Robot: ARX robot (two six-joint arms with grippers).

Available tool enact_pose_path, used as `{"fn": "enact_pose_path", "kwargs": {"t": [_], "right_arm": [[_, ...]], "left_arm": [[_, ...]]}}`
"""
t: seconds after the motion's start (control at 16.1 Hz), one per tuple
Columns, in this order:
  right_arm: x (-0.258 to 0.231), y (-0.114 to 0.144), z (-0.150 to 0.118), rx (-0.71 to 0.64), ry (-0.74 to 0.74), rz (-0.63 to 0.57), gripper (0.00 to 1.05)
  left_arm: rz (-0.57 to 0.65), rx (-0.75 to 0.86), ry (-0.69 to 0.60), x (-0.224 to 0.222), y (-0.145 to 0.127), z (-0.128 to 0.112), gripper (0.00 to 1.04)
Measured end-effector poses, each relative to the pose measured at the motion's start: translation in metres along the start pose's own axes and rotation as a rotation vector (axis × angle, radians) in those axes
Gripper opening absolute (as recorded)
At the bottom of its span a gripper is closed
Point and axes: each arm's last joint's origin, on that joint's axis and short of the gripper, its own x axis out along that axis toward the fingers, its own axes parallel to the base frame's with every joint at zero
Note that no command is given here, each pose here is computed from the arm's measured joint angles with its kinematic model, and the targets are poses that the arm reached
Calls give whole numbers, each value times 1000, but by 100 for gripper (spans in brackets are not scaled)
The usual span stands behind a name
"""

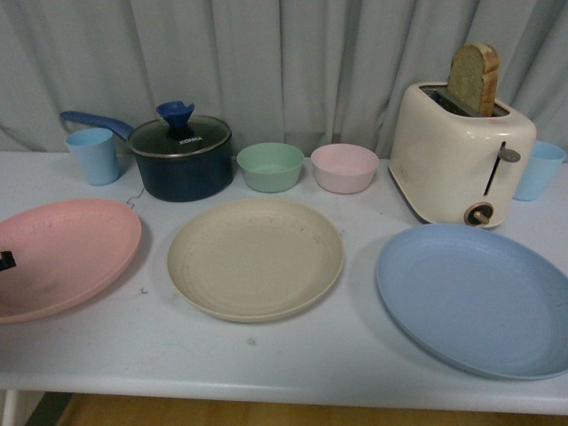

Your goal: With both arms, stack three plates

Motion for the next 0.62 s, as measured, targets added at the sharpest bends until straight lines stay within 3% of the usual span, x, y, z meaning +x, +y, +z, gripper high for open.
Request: {"fn": "enact_pose_path", "kwargs": {"t": [0.19, 0.25, 0.5, 0.62], "right_arm": [[0, 0, 0, 0, 0, 0, 98], [0, 0, 0, 0, 0, 0, 98], [0, 0, 0, 0, 0, 0, 98], [0, 0, 0, 0, 0, 0, 98]], "left_arm": [[27, -10, -16, -6, 5, 9, 11], [26, -21, -50, -13, 8, 20, 5], [62, -4, -99, -48, 36, 49, 3], [14, 46, -160, -80, 22, 68, 3]]}}
